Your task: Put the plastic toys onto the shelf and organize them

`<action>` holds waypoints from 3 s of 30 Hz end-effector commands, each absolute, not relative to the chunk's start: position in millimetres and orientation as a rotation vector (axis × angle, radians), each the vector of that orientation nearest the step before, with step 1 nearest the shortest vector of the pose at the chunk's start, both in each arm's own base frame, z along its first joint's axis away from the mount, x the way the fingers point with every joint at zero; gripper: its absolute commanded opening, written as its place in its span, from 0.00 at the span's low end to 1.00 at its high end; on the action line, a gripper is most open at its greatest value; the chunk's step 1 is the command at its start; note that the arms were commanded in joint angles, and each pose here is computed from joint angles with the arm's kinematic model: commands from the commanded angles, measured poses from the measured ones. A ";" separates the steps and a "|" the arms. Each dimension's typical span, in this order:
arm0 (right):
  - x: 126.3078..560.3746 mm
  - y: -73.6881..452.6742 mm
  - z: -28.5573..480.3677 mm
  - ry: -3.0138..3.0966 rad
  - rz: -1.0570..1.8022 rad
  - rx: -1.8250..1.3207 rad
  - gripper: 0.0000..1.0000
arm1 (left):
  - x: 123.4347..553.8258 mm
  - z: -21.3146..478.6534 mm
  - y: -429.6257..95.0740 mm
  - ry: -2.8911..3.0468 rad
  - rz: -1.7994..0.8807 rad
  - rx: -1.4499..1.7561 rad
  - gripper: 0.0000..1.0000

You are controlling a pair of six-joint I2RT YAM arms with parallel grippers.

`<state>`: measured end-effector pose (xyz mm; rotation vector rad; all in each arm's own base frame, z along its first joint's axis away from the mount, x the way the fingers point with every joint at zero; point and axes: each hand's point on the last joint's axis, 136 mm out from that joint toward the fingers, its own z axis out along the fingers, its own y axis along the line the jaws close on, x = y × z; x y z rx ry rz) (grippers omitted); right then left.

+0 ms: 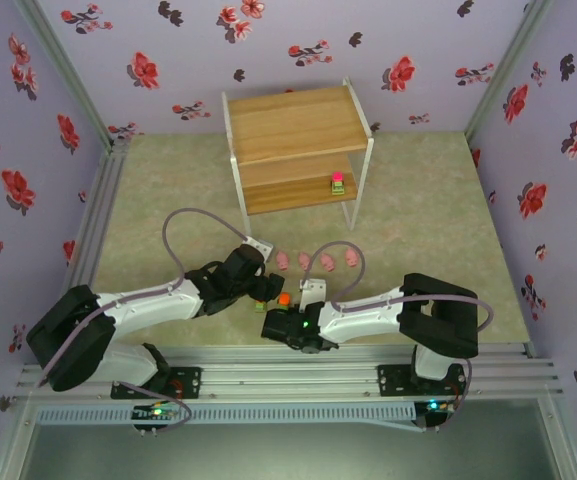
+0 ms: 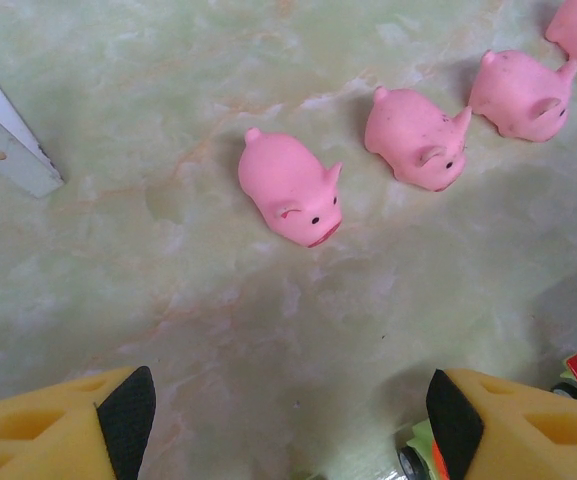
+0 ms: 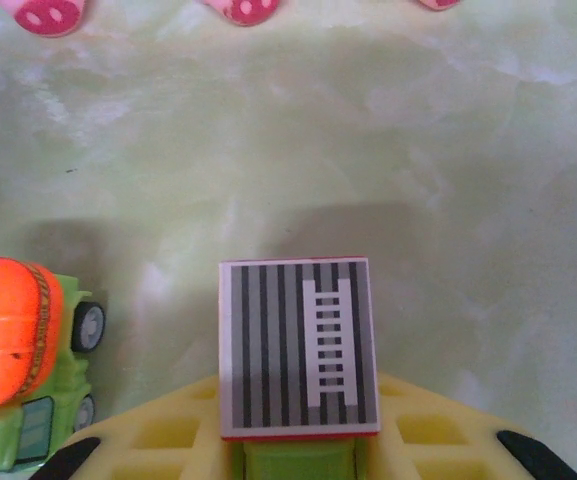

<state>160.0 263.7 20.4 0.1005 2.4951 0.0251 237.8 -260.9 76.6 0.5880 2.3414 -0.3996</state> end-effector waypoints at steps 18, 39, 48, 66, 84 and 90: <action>172.5 239.7 60.8 2.416 -0.017 0.027 0.20 | 237.8 80.4 -270.7 2.330 -0.462 0.608 0.76; 194.5 195.4 110.0 2.337 -0.046 0.029 0.20 | 230.4 87.8 -282.9 2.296 -0.565 0.650 0.76; 212.8 192.7 137.4 2.293 -0.041 0.007 0.21 | 229.3 90.8 -283.0 2.282 -0.577 0.652 0.77; 256.7 206.7 186.3 2.233 -0.009 -0.036 0.21 | 226.5 102.3 -280.9 2.235 -0.606 0.648 0.77; 314.6 225.4 210.7 2.213 0.030 -0.056 0.21 | 224.3 114.9 -277.8 2.179 -0.633 0.638 0.77; 330.5 230.3 215.9 2.213 0.056 -0.056 0.21 | 223.5 117.2 -276.6 2.169 -0.636 0.638 0.77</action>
